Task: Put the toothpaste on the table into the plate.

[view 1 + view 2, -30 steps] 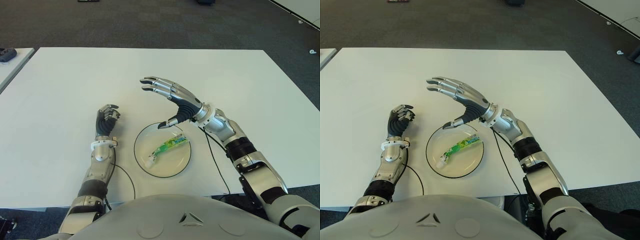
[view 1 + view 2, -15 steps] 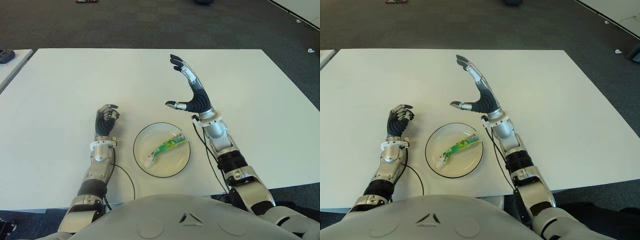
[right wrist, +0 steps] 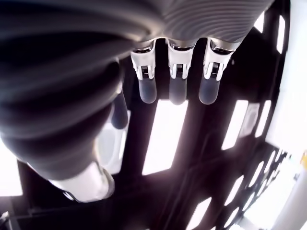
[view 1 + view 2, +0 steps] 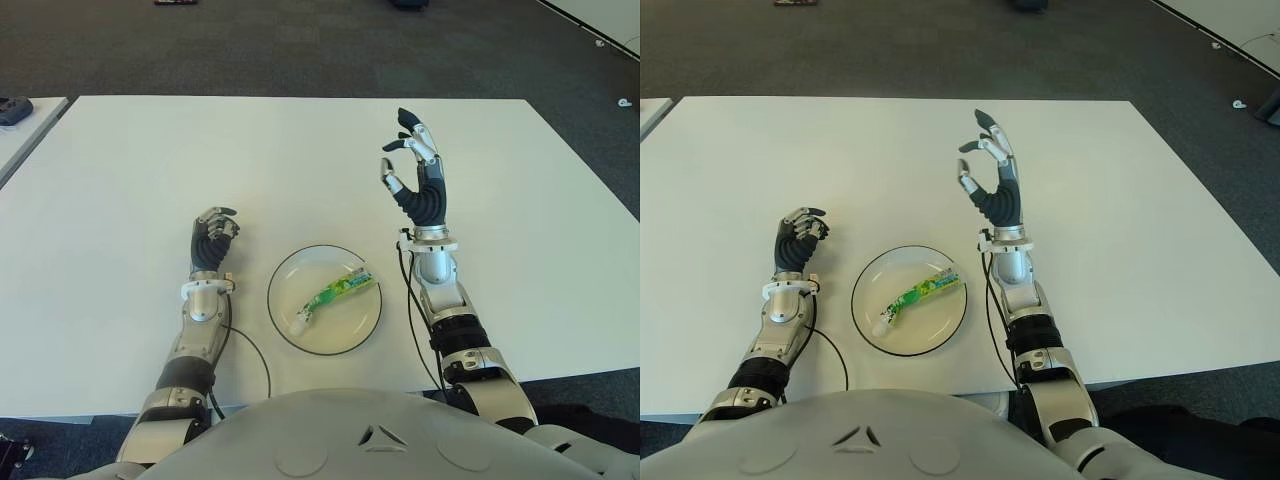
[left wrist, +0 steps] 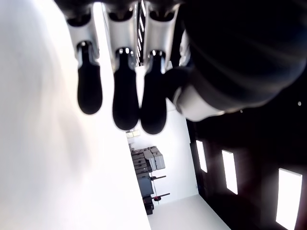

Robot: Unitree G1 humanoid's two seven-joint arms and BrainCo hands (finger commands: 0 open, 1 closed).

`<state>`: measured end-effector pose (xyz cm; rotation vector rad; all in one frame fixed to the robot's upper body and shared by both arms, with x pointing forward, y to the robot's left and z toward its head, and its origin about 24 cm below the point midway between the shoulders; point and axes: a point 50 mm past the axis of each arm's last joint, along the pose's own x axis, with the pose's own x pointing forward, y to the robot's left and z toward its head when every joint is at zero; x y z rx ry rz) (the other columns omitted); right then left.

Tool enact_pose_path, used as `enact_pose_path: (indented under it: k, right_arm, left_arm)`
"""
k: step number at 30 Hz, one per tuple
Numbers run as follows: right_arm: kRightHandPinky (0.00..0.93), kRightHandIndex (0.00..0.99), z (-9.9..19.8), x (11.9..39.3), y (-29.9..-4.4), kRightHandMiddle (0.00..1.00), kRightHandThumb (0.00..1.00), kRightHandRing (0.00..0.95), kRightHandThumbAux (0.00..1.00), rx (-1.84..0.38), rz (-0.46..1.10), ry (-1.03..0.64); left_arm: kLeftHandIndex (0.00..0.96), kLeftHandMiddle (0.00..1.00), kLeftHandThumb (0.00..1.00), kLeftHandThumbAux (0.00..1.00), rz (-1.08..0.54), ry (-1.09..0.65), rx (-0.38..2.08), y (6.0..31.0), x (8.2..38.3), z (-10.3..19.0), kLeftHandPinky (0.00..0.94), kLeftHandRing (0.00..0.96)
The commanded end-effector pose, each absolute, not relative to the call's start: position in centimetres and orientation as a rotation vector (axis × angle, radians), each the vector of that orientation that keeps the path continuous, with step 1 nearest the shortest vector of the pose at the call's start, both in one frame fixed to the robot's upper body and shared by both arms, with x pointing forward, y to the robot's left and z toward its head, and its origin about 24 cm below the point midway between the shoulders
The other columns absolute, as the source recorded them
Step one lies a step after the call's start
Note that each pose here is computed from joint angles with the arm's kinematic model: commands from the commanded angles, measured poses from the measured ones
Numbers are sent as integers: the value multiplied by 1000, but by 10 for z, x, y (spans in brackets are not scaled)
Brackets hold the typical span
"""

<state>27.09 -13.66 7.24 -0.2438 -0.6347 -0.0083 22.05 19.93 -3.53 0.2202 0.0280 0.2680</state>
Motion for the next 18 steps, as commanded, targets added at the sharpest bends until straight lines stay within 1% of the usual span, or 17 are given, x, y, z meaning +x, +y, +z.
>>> enact_pose_path:
  k: [1, 3, 6, 18]
  right_arm:
    - [448, 426, 49, 269, -143, 482, 704, 457, 726, -214, -58, -503]
    - [460, 428, 39, 269, -146, 502, 706, 473, 727, -180, -70, -444]
    - [476, 430, 32, 268, -148, 521, 706, 490, 727, -158, -72, -407]
    - [481, 432, 18, 266, -158, 526, 701, 494, 727, -142, -106, -322]
  left_arm:
    - [436, 621, 699, 720, 251, 63, 213, 196, 217, -42, 558, 602]
    - [436, 618, 699, 720, 250, 63, 210, 195, 217, -42, 560, 599]
    - [436, 616, 699, 720, 246, 62, 208, 195, 218, -42, 566, 599]
    - [436, 620, 697, 719, 235, 63, 210, 194, 220, -42, 569, 604]
